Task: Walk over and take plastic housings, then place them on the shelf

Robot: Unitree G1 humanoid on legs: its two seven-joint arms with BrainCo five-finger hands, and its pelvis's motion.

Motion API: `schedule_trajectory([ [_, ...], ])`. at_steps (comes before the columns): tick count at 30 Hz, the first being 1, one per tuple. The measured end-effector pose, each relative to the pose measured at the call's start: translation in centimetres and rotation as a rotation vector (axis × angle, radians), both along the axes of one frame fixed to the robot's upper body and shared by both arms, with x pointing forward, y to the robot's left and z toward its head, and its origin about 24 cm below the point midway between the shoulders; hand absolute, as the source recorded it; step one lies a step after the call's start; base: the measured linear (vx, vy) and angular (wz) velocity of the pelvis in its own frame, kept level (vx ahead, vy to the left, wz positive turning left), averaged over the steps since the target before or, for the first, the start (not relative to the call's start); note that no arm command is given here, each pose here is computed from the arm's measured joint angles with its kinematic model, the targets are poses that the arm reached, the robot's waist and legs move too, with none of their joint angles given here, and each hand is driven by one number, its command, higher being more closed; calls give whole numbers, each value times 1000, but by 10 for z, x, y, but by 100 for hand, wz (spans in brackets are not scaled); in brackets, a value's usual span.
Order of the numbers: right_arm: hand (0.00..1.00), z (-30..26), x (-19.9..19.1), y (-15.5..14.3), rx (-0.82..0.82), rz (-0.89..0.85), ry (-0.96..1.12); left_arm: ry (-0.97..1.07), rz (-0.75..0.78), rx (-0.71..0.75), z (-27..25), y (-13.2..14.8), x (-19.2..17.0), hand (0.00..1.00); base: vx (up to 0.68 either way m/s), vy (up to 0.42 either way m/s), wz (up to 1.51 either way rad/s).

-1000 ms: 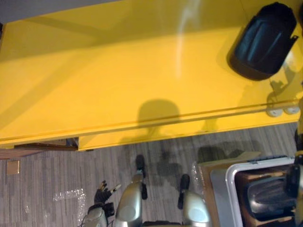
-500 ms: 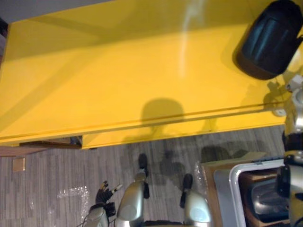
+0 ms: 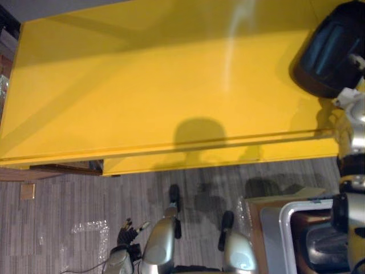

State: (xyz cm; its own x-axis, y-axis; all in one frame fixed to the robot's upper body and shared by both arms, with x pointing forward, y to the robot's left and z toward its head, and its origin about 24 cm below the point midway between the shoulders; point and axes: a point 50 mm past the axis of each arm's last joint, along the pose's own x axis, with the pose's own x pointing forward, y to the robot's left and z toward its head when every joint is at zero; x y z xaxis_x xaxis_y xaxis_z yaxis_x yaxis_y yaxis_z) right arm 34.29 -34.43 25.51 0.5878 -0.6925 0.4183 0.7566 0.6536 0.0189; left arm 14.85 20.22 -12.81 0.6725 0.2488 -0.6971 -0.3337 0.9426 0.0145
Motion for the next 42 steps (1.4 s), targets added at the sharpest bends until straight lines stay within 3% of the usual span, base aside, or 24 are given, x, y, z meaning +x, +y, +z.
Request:
schedule_trajectory([
  [15, 0, -9, 9, -4, 163, -67, 100, 1, -8, -4, 0, -2, 0, 0, 0, 0, 0],
  [16, 100, -8, 9, -4, 171, -70, 97, 1, -8, -5, 0, -2, 0, 0, 0, 0, 0],
  [25, 100, -4, 8, -11, 232, -92, 91, 9, -23, -6, -1, -4, 2, 0, 0, 0, 0],
  [42, 100, 6, 11, -17, 142, -84, 241, 14, -40, -6, -2, -7, 5, 0, 2, -4, 0],
])
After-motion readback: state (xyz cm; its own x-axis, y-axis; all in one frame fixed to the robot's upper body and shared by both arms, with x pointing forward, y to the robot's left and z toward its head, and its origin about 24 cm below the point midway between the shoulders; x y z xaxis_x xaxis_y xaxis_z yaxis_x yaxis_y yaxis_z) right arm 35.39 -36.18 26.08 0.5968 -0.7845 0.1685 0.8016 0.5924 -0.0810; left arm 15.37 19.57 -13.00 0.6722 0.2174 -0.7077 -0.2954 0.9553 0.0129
